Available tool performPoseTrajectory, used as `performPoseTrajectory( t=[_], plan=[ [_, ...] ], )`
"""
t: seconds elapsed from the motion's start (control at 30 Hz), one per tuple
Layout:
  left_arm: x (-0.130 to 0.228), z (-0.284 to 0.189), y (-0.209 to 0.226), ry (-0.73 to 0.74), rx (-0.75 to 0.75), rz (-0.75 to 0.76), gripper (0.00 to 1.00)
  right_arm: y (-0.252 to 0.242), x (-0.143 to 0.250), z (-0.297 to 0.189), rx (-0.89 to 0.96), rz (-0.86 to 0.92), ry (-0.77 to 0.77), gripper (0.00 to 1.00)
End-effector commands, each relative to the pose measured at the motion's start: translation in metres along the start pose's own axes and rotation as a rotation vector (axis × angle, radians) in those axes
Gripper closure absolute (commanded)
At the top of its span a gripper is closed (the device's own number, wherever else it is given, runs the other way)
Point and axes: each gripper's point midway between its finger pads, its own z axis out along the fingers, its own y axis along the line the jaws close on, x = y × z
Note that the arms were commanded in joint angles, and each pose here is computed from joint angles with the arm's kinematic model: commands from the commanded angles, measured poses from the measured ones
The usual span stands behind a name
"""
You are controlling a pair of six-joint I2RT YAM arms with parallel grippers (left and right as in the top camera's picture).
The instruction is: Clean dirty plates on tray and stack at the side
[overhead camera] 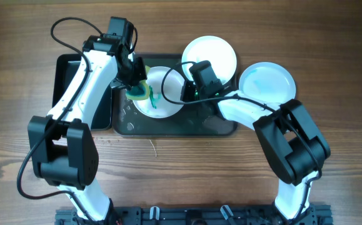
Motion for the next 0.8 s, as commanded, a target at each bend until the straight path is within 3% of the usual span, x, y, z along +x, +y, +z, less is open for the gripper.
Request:
performPoseTrajectory(
  t=[0.0, 0.47, 0.77],
  plan=[
    [0.008, 0.008, 0.000, 0.024, 0.004, -0.011, 0.96, -0.007, 0.024, 0.004, 0.021, 0.074, 0.127, 0.96],
    [0.035, 0.082, 0.000, -0.028, 0.037, -0.047, 0.96, -0.011, 0.049, 0.000, 0.041, 0.138, 0.237, 0.96],
    [0.075, 0.132, -0.010, 0.121, 0.003, -0.010, 0.96, -0.008, 0.051, 0.000, 0.035, 0.133, 0.244, 0.96]
  ],
)
